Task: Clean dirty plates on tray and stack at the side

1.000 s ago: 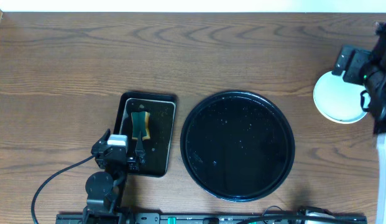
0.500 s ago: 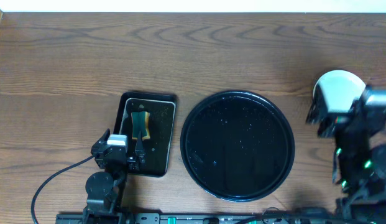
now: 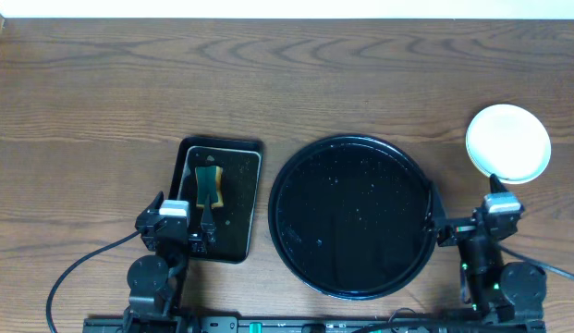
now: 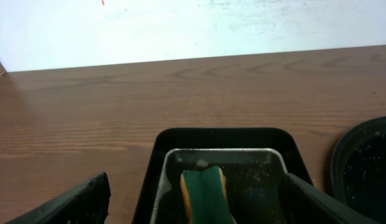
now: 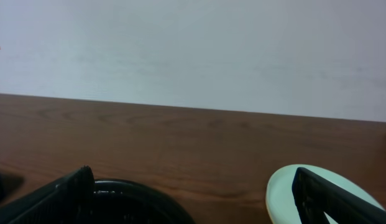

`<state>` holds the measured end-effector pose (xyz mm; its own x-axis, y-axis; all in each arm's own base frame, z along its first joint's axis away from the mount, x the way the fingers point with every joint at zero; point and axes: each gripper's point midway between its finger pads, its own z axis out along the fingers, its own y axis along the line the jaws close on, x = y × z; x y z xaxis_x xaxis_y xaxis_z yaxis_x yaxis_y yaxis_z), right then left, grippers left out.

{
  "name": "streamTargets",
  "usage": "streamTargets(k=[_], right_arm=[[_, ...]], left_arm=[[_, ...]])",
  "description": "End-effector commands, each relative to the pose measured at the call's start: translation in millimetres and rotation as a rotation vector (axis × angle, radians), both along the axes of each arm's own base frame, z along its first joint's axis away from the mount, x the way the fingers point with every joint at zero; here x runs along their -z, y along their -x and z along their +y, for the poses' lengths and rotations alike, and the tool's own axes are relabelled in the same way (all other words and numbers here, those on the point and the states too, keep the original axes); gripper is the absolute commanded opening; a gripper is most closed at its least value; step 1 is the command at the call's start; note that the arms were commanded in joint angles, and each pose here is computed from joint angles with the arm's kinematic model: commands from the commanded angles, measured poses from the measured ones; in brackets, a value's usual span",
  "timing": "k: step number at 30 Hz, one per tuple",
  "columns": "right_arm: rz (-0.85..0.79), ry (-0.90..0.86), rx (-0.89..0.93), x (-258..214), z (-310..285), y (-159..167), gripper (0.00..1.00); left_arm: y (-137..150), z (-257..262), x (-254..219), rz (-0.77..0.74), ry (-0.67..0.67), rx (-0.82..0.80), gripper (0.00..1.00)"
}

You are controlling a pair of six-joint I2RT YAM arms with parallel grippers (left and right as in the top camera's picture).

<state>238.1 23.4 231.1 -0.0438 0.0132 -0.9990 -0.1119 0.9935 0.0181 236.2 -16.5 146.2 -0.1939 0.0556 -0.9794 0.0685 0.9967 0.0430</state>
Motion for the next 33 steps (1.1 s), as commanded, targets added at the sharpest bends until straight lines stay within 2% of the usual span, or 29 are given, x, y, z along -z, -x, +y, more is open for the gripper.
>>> streamTargets(k=[1, 13, 33], right_arm=[[-0.027, 0.007, -0.051, 11, 9, 3, 0.99], [-0.094, 0.004, -0.06, 16, 11, 3, 0.99], [-0.02, 0.011, -0.086, 62, 17, -5, 0.99]], left_arm=[[0, 2, 14, 0.028, 0.005, -0.013, 0.86], [0, 2, 14, 0.028, 0.005, -0.013, 0.86], [0, 2, 14, 0.028, 0.005, -0.013, 0.86]])
